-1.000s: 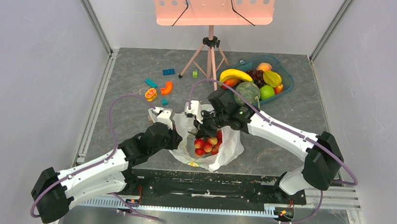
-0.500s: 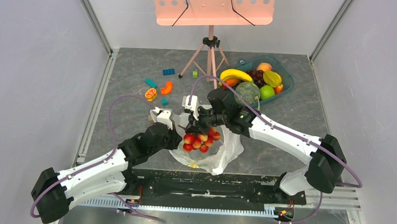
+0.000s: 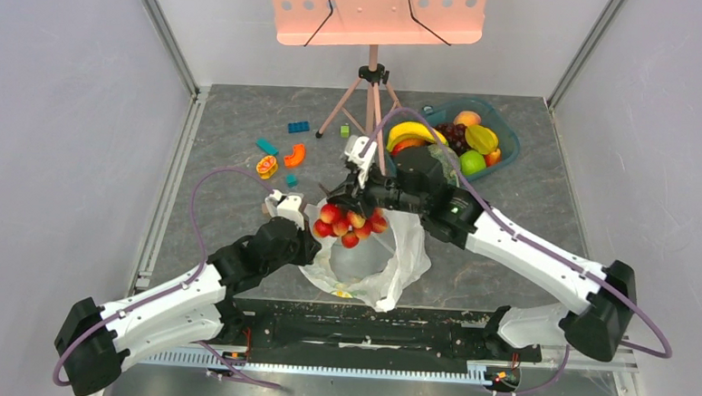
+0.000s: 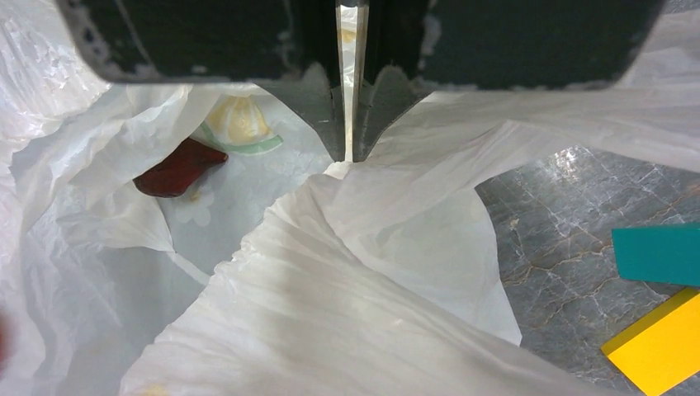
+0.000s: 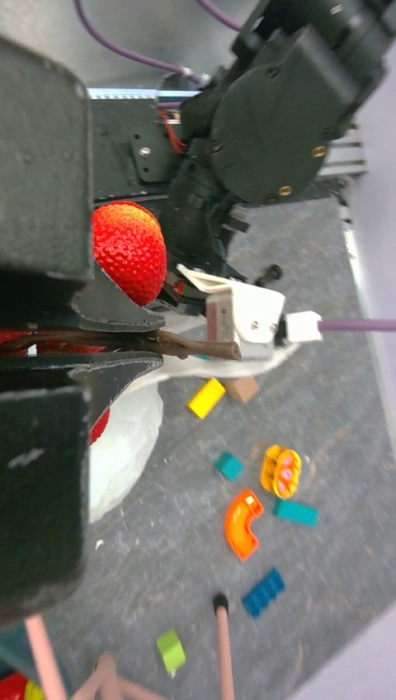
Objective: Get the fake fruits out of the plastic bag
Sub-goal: Take out the fake fruit from the plastic bag, then place the fake fruit in the bin.
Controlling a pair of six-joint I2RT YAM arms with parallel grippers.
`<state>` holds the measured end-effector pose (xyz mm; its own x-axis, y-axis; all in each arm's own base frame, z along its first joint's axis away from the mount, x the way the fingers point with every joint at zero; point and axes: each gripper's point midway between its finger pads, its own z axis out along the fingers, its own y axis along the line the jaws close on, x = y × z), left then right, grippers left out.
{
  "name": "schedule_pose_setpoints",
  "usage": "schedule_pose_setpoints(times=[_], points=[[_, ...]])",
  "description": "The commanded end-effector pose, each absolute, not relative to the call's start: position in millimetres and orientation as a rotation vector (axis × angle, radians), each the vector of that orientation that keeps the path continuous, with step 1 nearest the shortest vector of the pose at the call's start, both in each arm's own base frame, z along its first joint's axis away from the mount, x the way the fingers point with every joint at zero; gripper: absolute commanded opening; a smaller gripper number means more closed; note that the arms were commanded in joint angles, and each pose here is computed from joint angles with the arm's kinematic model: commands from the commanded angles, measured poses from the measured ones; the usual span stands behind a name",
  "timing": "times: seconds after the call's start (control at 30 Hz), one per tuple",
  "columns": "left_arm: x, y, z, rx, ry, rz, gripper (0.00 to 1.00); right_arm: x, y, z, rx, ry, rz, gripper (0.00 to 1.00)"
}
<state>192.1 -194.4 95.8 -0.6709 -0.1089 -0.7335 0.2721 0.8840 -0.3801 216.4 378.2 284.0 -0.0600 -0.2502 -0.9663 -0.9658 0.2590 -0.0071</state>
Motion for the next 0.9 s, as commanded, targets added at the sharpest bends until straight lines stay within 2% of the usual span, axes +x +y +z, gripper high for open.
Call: schedule_pose_setpoints(times=[0.0, 0.27, 0.67, 0.87], points=[[196.1, -194.0, 102.7, 0.083, 2.211, -0.604, 0.12, 232.7, 357.3, 379.9, -0.893, 1.384, 0.850, 0.00], [195.1, -193.4, 104.3, 0.084, 2.211, -0.606, 0.12, 272.8, 281.9, 407.0, -0.517, 1.486, 0.615, 0.00], [194.2, -192.8, 105.9, 0.093, 2.218, -0.600, 0.12, 351.0, 145.2, 353.6, -0.113, 1.683, 0.262, 0.00], [195.0, -192.5, 110.6, 0.102, 2.218, -0.591, 0.12, 387.6, 102.3, 324.8, 0.041, 1.738, 0.222, 0.00]])
